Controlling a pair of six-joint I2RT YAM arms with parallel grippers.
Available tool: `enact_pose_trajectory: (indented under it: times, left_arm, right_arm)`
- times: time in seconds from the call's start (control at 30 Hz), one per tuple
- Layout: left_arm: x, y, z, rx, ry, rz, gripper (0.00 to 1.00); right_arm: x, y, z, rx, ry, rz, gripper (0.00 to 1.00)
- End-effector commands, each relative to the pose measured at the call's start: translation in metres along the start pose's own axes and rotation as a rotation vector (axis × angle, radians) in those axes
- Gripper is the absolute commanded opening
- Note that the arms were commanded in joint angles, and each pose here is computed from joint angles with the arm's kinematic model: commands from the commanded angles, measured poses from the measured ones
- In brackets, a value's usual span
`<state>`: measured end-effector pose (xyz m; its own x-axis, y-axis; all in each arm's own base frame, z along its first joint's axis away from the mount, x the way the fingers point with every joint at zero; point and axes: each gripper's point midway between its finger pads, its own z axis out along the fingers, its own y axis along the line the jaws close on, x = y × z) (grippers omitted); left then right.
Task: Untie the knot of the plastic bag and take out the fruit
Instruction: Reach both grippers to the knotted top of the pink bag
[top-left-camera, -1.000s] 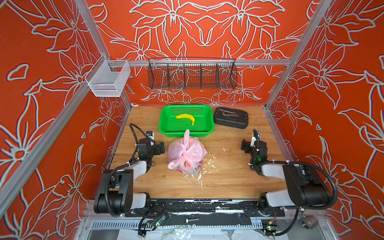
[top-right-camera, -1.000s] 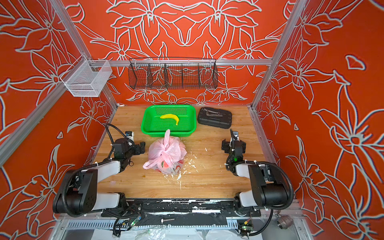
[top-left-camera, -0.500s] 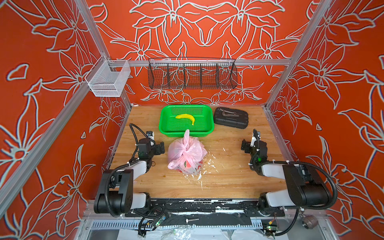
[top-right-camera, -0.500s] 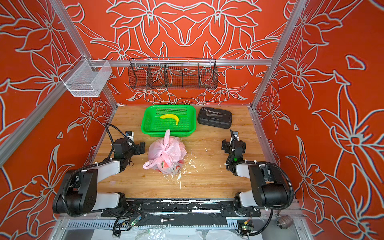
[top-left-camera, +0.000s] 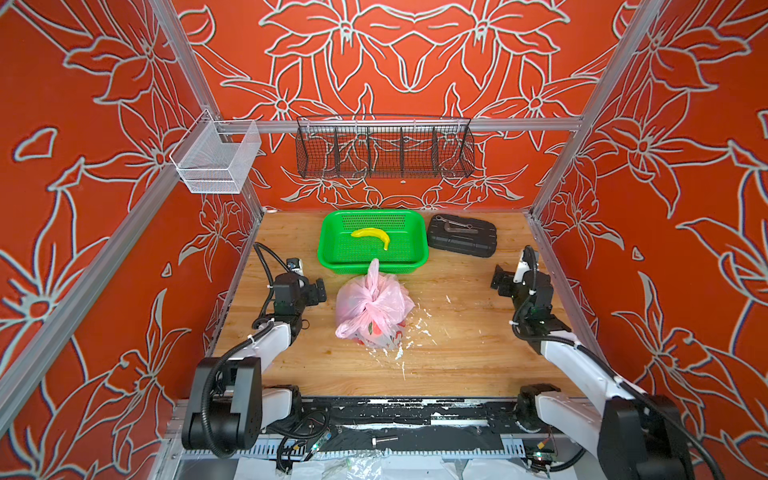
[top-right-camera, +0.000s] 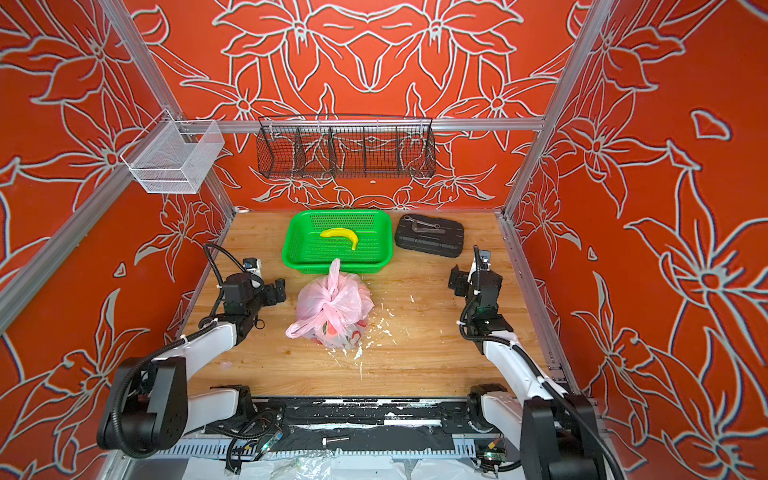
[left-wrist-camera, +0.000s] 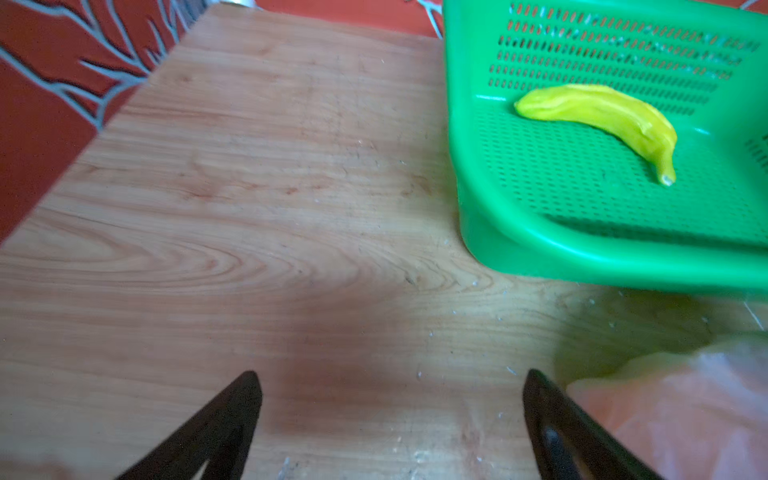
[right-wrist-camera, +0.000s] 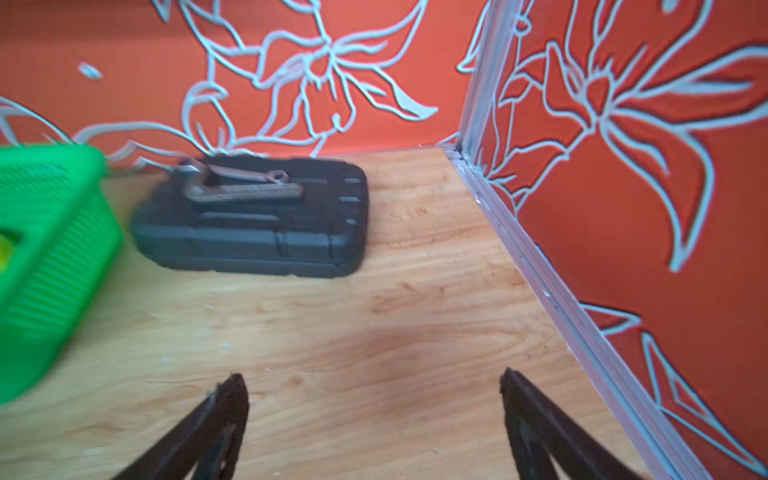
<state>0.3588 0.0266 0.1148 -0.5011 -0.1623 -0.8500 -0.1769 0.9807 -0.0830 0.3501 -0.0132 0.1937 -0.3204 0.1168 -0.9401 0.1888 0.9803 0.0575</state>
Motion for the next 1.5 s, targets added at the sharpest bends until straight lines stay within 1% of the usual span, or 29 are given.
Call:
enact_pose_trajectory:
  times: [0.0, 0.03, 0.1, 0.2, 0.33, 0.4, 0.47, 0.53, 0.67, 0.73, 0.83, 1.07, 1.17, 1.3, 1.4, 1.47]
  left_arm:
    - [-0.009, 0.006, -0.018, -0.125, 0.042, -0.071, 0.97]
    - [-0.013, -0.001, -0.023, -0.123, 0.051, -0.053, 0.97]
    - [-0.024, -0.013, -0.036, -0.123, 0.068, -0.076, 0.97]
    - [-0.042, -0.039, -0.051, -0.007, 0.097, -0.138, 0.97]
    - [-0.064, -0.068, -0.078, 0.113, 0.157, -0.226, 0.98]
    - [-0.07, -0.079, -0.09, 0.163, 0.192, -0.265, 1.0]
    - [-0.07, -0.088, -0.102, 0.197, 0.246, -0.31, 0.96]
    - [-0.067, -0.096, -0.111, 0.231, 0.306, -0.349, 0.88]
    - [-0.052, -0.123, -0.122, 0.338, 0.437, -0.374, 0.75]
    - [-0.043, -0.136, -0.123, 0.377, 0.491, -0.355, 0.71]
    - [-0.028, -0.153, -0.121, 0.401, 0.557, -0.298, 0.66]
    - [0.0, -0.17, -0.105, 0.374, 0.623, -0.192, 0.66]
    - [0.012, -0.178, -0.098, 0.38, 0.666, -0.151, 0.73]
    - [0.028, -0.183, -0.09, 0.377, 0.714, -0.116, 0.74]
    - [0.038, -0.185, -0.086, 0.379, 0.74, -0.119, 0.66]
    - [0.045, -0.185, -0.084, 0.377, 0.759, -0.125, 0.58]
  right_arm:
    - [0.025, 0.022, -0.02, -0.121, 0.243, 0.089, 0.94]
    - [0.024, 0.03, -0.023, -0.163, 0.274, 0.1, 0.93]
    - [0.022, 0.053, -0.034, -0.27, 0.355, 0.128, 0.91]
    - [0.016, 0.082, -0.047, -0.383, 0.413, 0.123, 0.88]
    - [0.011, 0.128, -0.071, -0.528, 0.459, 0.069, 0.86]
    - [0.012, 0.15, -0.082, -0.587, 0.483, 0.06, 0.83]
    - [0.013, 0.172, -0.094, -0.658, 0.516, 0.084, 0.78]
    - [0.014, 0.19, -0.104, -0.708, 0.541, 0.111, 0.75]
    - [0.017, 0.22, -0.117, -0.761, 0.554, 0.139, 0.73]
    - [0.02, 0.235, -0.124, -0.787, 0.561, 0.151, 0.72]
    - [0.029, 0.258, -0.133, -0.814, 0.582, 0.147, 0.7]
    - [0.066, 0.294, -0.134, -0.791, 0.649, 0.092, 0.71]
    - [0.08, 0.31, -0.137, -0.811, 0.691, 0.065, 0.71]
    - [0.094, 0.323, -0.138, -0.81, 0.732, 0.053, 0.7]
    - [0.102, 0.326, -0.134, -0.794, 0.752, 0.06, 0.65]
    - [0.108, 0.325, -0.131, -0.78, 0.762, 0.06, 0.57]
